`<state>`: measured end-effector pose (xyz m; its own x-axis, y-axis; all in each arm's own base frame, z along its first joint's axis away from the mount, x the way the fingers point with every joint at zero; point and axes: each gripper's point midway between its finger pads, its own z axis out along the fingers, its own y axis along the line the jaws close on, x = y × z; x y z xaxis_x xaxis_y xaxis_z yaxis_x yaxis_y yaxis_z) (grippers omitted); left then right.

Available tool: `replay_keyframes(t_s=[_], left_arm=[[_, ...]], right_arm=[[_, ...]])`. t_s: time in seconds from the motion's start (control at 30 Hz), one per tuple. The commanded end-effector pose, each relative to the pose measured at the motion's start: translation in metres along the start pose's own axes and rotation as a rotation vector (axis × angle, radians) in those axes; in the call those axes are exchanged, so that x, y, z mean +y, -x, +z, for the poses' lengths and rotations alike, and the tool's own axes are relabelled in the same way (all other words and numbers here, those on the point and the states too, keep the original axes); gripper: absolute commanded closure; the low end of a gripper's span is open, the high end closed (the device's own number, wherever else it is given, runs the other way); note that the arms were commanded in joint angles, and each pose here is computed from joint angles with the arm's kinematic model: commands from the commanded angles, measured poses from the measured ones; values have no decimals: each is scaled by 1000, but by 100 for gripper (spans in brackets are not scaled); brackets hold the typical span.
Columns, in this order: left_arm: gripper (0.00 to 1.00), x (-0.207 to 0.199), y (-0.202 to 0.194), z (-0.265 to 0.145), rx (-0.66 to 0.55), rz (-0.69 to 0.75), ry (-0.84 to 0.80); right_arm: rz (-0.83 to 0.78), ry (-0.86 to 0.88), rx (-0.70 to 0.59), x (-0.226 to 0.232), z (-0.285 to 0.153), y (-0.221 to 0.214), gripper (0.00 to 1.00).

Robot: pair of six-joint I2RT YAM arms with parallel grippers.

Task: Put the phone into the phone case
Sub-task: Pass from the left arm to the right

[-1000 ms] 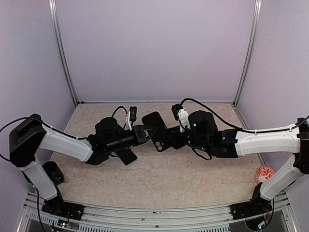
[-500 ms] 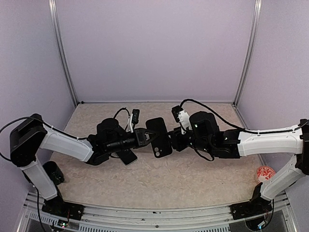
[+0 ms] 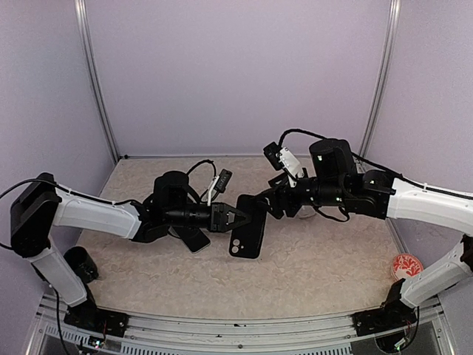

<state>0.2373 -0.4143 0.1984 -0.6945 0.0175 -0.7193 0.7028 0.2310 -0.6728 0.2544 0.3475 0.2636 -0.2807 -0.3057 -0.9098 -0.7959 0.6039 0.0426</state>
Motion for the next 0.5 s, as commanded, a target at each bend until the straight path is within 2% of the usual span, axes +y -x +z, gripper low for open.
replay_keyframes(t_s=[0.0,0.13,0.47], left_arm=[[85,-19,-14,-4,112,83,-86],[86,-23,-18,-9,151,125,-88],[87,-33,-25,-11,215,171,-137]], right_arm=[[-29,162,74,17,-13,-4,26],[-20,254,61,22,-28,0,25],[13,453,186,42,-17,-37,28]])
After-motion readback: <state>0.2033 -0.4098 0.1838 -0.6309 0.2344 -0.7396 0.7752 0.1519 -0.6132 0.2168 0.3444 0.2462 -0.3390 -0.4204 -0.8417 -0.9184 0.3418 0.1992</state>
